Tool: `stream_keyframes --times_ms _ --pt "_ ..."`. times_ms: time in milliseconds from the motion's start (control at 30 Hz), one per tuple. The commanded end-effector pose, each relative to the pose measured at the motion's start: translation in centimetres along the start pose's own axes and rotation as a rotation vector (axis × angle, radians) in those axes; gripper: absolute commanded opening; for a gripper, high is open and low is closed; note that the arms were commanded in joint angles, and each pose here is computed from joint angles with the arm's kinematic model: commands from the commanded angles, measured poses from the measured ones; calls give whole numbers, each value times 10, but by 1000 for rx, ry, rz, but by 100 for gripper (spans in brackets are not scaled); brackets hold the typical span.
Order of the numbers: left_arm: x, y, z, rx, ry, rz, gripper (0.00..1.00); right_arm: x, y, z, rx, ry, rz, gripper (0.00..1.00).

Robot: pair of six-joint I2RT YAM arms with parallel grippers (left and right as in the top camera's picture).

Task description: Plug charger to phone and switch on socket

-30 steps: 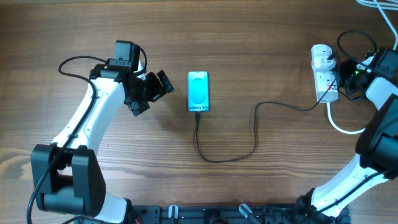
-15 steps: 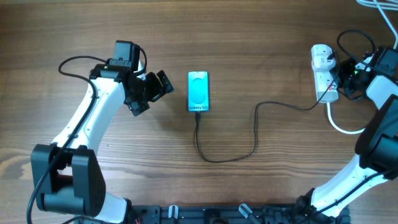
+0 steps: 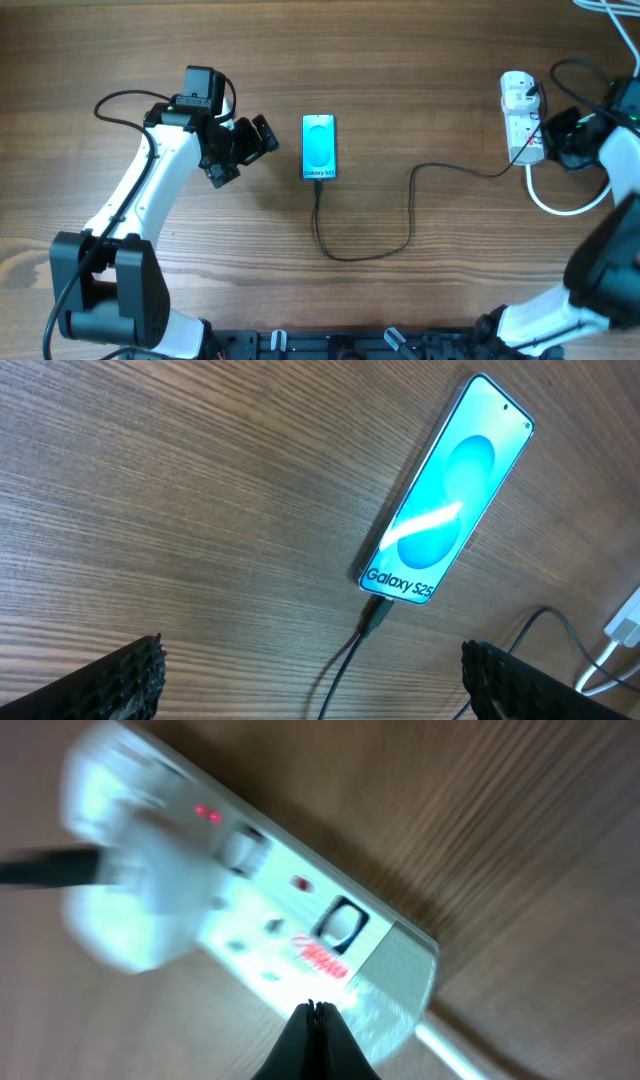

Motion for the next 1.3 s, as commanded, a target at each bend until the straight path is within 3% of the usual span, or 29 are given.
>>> stream_keyframes --times_ms 0,167,333,633,833,933,967,1100,1267 --pt "-6 1 -4 28 -5 12 100 -88 16 4 -31 -235 76 4" --pt "-6 4 -9 83 34 25 96 -168 22 -19 -108 -351 215 5" --pt "-7 7 -15 97 73 39 96 -225 26 -57 -278 -355 418 5" --pt "-21 -14 -31 172 69 -43 95 -255 36 -130 -586 -183 616 5" --pt "-54 -35 -58 316 -25 -66 96 -264 40 -173 -772 -76 682 13" --pt "-76 -41 -76 374 -83 -71 99 -263 38 -192 -866 -34 663 22" --pt "-86 -43 -84 397 -110 -77 100 -262 36 -197 -889 -25 642 33" --pt "-119 -43 -110 467 -203 -103 100 -256 30 -211 -949 6 558 62" --pt "-153 -34 -134 515 -333 -119 100 -254 25 -220 -995 24 510 73"
Point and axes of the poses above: each gripper's point midway between its finger pads, its own x axis out along the fingers, its own y axis along the line the jaws close on, z = x × y, the point moved 9 cm from there along -x, back along the fingers, and after that the axes turned 5 degrees about x, right-handed, at the moved point
